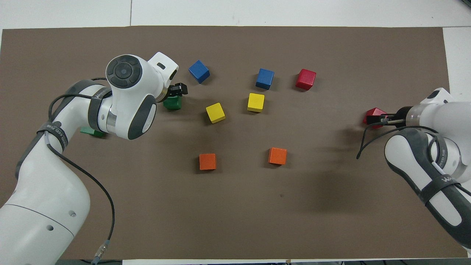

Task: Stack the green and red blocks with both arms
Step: 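Grasp the other green cube with the left gripper while the right gripper reaches red, then carry the green cube onto green with the left gripper while the right carries red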

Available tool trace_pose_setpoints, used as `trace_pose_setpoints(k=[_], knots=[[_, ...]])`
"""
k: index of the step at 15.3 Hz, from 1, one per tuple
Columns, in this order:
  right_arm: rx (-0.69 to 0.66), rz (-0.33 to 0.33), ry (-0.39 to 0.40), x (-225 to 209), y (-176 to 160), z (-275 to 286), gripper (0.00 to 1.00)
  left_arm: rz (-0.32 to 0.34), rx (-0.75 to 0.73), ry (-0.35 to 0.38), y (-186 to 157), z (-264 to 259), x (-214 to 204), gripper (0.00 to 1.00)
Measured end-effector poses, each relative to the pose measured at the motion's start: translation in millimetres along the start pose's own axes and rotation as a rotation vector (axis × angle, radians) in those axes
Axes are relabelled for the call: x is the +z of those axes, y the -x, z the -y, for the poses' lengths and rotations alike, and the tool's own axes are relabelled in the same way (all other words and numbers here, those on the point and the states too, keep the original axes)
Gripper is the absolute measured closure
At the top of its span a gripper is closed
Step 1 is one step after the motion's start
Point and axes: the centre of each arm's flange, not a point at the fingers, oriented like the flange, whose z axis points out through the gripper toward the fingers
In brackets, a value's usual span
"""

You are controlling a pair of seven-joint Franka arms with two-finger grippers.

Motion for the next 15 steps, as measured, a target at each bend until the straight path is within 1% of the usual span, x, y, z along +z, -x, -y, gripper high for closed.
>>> trace_pose_setpoints(k=[2, 3, 4, 5, 6, 7, 8, 9, 11, 13, 15], knots=[[-0.014, -0.006, -0.006, -5, -9, 15, 0.00, 0.000, 0.007, 0.006, 9, -1, 15, 0.00], [-0.006, 0.005, -0.010, -11, -17, 28, 0.00, 0.005, 0.010, 0.006, 13, -2, 19, 0.00], [0.010, 0.025, 0.002, -20, -30, 43, 0.00, 0.010, 0.012, 0.005, 15, -2, 21, 0.03], [0.041, 0.047, 0.034, -33, -45, 61, 0.00, 0.013, 0.011, 0.003, 16, -1, 23, 0.14], [0.091, 0.060, 0.069, -47, -63, 79, 0.00, 0.015, 0.010, 0.001, 16, 0, 23, 0.29], [0.149, 0.062, 0.090, -59, -81, 100, 0.00, 0.018, 0.008, -0.003, 15, 2, 22, 0.40], [0.200, 0.057, 0.098, -65, -97, 120, 0.00, 0.038, 0.017, -0.018, 15, 6, 22, 0.45], [0.249, 0.049, 0.100, -63, -111, 136, 0.00, 0.067, 0.038, -0.039, 14, 11, 20, 0.45], [0.323, 0.047, 0.103, -41, -131, 163, 0.00, 0.130, 0.109, -0.076, 4, 38, 7, 0.45], [0.366, 0.058, 0.110, -10, -144, 180, 0.00, 0.172, 0.191, -0.091, -7, 82, -20, 0.45], [0.403, 0.076, 0.121, 14, -157, 184, 0.00, 0.191, 0.259, -0.091, -16, 136, -45, 0.45]])
